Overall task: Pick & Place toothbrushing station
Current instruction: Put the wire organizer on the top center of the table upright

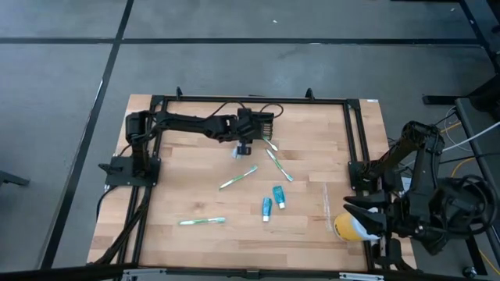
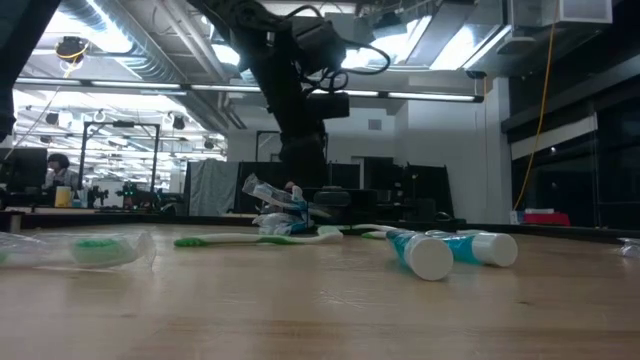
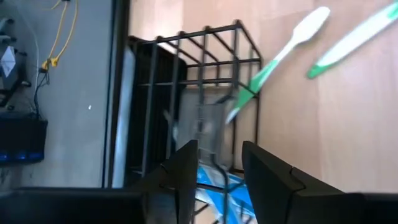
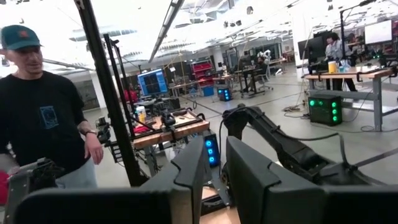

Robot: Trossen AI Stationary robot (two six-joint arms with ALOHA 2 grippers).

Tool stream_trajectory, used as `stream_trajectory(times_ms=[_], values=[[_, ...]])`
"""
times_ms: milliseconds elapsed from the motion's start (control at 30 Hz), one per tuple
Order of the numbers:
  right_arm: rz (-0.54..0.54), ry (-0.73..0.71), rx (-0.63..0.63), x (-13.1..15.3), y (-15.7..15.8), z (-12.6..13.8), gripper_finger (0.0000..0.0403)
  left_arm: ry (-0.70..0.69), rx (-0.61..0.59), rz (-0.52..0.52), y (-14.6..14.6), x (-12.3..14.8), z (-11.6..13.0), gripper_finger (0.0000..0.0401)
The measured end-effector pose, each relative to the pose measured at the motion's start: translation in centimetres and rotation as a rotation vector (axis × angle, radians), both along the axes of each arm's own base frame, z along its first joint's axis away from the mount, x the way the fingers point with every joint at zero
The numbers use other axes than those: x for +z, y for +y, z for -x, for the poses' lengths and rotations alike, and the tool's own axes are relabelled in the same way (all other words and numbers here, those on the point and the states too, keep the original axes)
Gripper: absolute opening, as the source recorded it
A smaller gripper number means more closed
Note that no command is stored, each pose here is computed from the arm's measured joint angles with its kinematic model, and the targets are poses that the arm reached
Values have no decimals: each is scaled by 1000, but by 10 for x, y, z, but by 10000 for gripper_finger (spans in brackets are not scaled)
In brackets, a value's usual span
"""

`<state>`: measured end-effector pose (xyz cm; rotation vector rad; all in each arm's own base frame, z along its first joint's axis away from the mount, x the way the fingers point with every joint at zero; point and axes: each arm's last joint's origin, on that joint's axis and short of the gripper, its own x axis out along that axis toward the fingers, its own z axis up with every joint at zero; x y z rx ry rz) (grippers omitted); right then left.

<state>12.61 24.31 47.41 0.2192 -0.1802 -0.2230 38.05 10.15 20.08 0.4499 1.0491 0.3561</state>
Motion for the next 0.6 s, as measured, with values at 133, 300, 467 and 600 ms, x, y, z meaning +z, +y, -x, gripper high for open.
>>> stream_trajectory(times_ms=[133,300,467,600], values=[[-16,2,13,-2,3,2,70,-15,31,24,3,0,1,115],[-30,3,26,-3,5,3,70,-30,41,42,6,0,2,107],[-43,0,33,-3,6,4,70,-27,37,51,7,-3,1,103],[-51,-2,34,-3,6,3,70,11,36,72,8,-16,-2,102]])
